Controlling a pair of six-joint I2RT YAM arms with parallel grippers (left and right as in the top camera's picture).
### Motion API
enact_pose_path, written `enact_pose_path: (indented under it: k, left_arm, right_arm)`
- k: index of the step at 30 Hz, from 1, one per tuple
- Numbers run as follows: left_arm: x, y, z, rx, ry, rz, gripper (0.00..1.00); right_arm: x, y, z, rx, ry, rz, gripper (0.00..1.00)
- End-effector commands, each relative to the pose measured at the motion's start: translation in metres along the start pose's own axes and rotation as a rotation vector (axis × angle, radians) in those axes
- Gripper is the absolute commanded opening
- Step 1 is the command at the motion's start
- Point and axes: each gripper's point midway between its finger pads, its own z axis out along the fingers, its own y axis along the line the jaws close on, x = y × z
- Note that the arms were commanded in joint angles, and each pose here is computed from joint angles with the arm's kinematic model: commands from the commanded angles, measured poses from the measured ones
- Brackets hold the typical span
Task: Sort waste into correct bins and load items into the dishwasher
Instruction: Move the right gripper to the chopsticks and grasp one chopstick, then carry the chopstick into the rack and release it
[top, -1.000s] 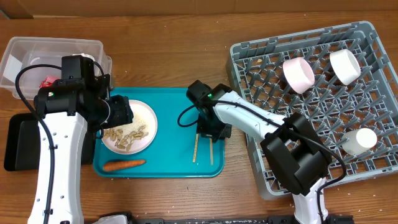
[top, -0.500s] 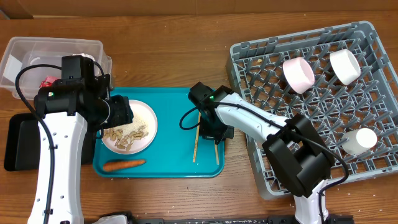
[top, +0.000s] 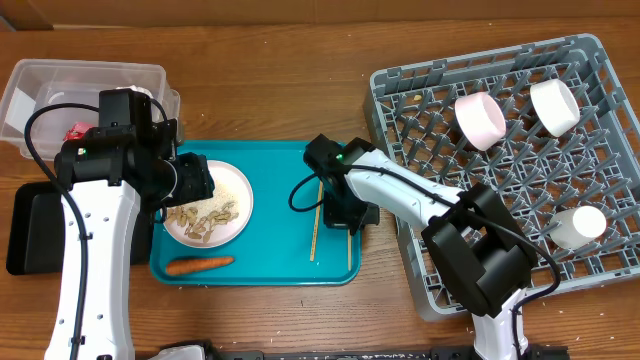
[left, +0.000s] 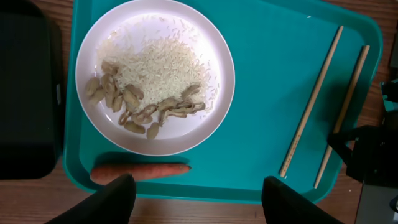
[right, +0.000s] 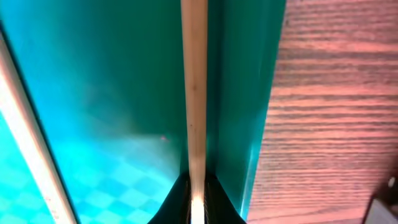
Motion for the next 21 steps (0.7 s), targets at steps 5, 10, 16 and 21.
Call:
enact_pose_path:
  k: [5,10,16,21]
  left_arm:
    - [0.001,-0.001,0.002,-0.005,0.008,0.005,0.67]
    - [0.002,-0.001,0.002,-0.006,0.011,0.004,0.67]
    - [0.002,-0.001,0.002,-0.006,0.01,0.004,0.67]
    - [0.002,0.0,0.002,-0.009,0.011,0.004,0.67]
  right_arm:
    - [-0.024,-0.006,-0.091,-0.035,-0.207,-0.086,0.04]
    - [-0.031,-0.045,-0.148,-0.004,-0.344,-0.088,0.04]
    - [-0.034,-0.114,-0.174,0.051,-0.34,-0.112,0.04]
    - [-0.022,-0.147,-0.156,0.077,-0.211,-0.17,0.04]
